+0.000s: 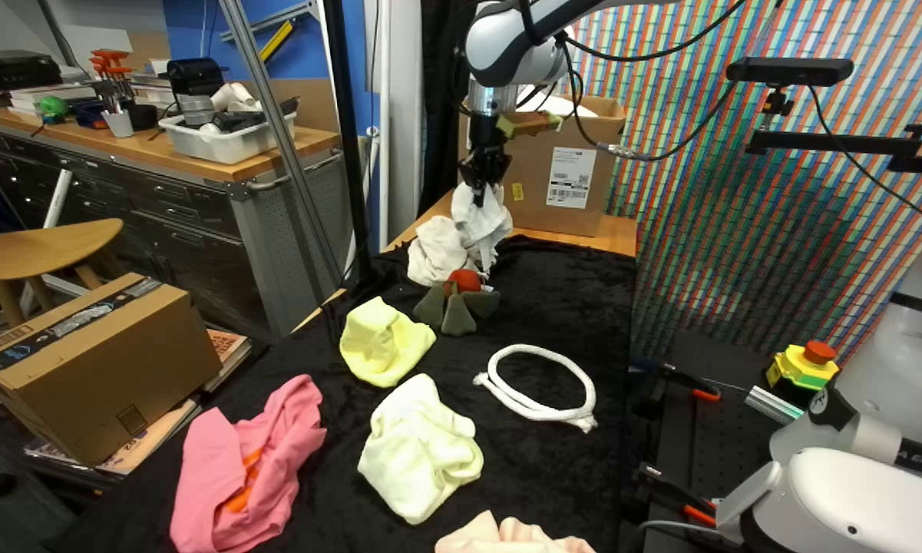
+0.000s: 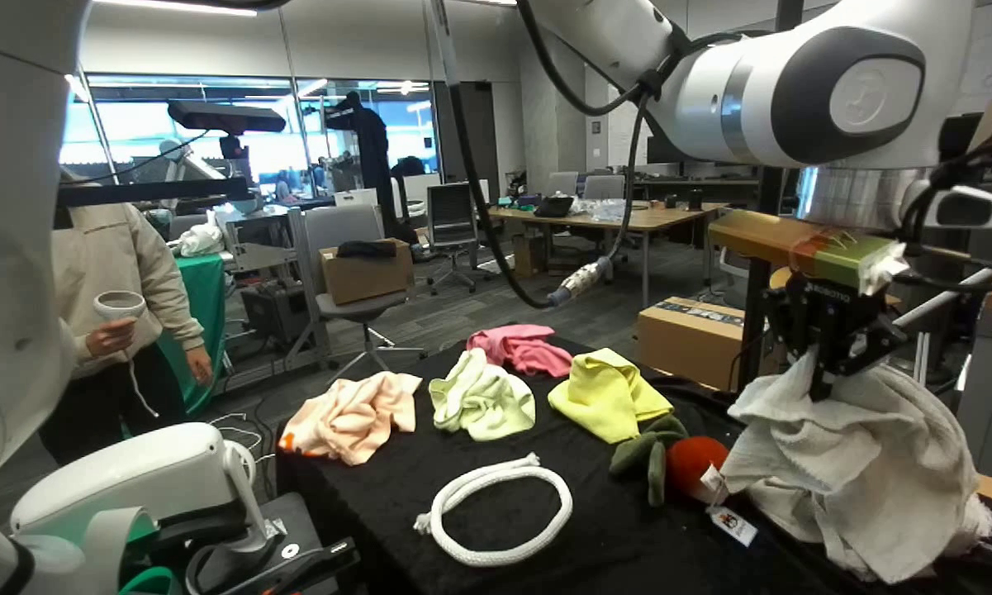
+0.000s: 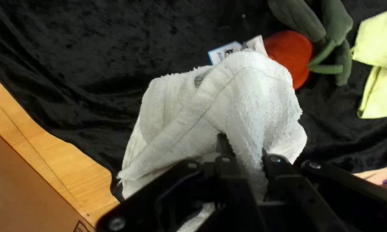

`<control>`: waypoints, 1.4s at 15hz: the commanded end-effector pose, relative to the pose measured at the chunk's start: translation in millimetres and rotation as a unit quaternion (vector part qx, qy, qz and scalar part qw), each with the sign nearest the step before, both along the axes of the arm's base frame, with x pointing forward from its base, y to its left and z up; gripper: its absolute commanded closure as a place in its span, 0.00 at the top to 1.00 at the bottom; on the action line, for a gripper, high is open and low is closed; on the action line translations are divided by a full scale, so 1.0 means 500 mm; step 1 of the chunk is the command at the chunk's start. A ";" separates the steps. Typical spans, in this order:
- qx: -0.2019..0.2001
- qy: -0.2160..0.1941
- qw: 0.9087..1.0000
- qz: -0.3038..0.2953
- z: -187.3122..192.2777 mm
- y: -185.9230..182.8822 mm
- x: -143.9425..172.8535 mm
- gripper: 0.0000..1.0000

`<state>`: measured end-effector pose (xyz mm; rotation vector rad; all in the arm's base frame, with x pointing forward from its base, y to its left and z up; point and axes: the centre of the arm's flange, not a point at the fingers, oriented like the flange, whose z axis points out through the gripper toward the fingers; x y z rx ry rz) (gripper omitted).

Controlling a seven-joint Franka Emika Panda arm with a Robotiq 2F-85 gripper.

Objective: Put all the object in the right back

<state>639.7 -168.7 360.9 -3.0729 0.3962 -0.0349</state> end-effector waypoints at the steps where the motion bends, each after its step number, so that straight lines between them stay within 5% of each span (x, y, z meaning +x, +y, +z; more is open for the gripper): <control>1: -0.013 -0.035 0.999 -0.029 0.038 0.069 0.063 0.06; 10: -0.016 -0.022 0.999 -0.034 0.016 0.141 0.083 0.06; 11: -0.019 -0.018 0.999 -0.034 0.010 0.139 0.079 0.34; 13: -0.023 -0.010 0.999 -0.035 0.003 0.131 0.073 0.42; 20: -0.036 0.020 0.999 -0.028 -0.004 0.110 0.049 0.99; 21: -0.039 0.030 0.998 -0.025 -0.006 0.107 0.040 1.00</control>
